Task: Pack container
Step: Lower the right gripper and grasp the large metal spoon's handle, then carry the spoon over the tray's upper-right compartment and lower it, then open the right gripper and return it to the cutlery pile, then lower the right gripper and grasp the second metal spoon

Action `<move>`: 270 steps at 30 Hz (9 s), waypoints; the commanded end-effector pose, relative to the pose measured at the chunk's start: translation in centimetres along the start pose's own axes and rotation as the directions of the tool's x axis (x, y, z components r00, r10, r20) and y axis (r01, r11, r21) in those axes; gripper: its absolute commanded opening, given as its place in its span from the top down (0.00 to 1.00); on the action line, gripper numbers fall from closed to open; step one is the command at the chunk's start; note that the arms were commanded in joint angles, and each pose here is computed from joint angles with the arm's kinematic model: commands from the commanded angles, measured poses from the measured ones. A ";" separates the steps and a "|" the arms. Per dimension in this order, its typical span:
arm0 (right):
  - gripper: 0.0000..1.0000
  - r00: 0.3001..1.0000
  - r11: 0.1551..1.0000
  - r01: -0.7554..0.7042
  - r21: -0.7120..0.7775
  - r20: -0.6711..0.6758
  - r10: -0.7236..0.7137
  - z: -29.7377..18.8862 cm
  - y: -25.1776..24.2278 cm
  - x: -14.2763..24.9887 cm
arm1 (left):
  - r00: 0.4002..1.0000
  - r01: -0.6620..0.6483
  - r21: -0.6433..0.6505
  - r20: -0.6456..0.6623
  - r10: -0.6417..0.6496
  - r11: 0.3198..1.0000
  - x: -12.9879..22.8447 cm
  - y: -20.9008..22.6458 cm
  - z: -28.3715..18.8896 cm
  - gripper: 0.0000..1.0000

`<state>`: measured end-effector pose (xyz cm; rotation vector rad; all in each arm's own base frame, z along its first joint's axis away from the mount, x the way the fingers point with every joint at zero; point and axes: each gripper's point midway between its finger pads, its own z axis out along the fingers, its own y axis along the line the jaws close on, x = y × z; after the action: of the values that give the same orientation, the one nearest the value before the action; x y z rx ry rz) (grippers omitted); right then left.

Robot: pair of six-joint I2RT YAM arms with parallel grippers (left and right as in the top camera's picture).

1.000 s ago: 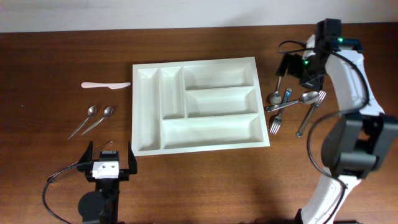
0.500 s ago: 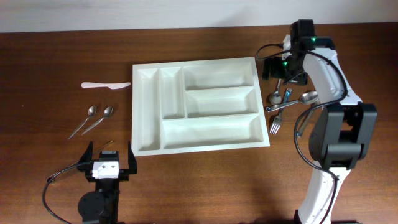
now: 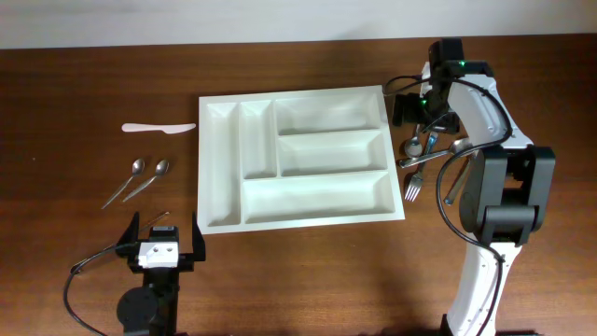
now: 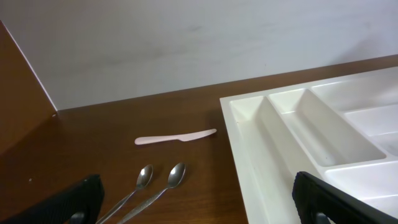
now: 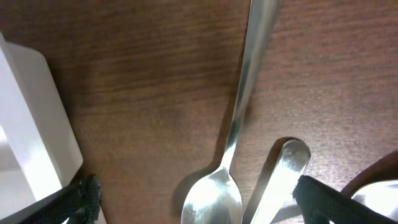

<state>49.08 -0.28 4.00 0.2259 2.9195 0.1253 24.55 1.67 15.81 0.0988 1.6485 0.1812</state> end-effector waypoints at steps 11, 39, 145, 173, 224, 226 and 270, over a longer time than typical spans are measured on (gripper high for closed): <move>0.10 0.998 0.997 -0.065 0.029 -0.021 0.065 3.2 -0.8 -0.1 | 1.000 0.012 0.001 0.002 -0.012 1.000 0.1 0.0 0.0 0.01; 0.53 0.988 0.984 -0.151 0.091 -0.005 0.152 4.0 -1.9 -0.2 | 1.000 0.012 0.001 0.002 -0.012 1.000 0.1 0.0 0.0 0.01; 0.96 0.070 0.095 0.992 0.087 0.259 -0.963 -0.6 21.5 -0.6 | 1.000 0.012 0.002 0.002 -0.012 1.000 0.1 0.0 0.0 0.01; 0.29 0.657 0.700 0.713 -0.039 0.386 -0.647 -8.4 21.4 -5.2 | 1.000 0.012 0.001 0.002 -0.012 1.000 0.1 0.0 0.0 0.01; 0.16 0.569 0.519 -0.778 0.353 0.045 0.821 -3.2 -2.6 5.0 | 1.000 0.012 0.001 0.002 -0.012 1.000 0.1 0.0 0.0 0.01; 0.16 0.568 0.520 -0.781 0.346 0.047 0.821 -3.0 -2.5 4.9 | 1.000 0.012 0.001 0.002 -0.012 1.000 0.1 0.0 0.0 0.01; 0.15 0.592 0.528 -0.785 0.324 0.139 0.794 -0.9 -5.8 3.4 | 1.000 0.012 0.001 0.002 -0.012 1.000 0.1 0.0 0.0 0.01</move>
<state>44.70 -5.27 2.57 1.5483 2.6284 -0.3201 24.55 1.67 15.81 0.0988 1.6485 0.1812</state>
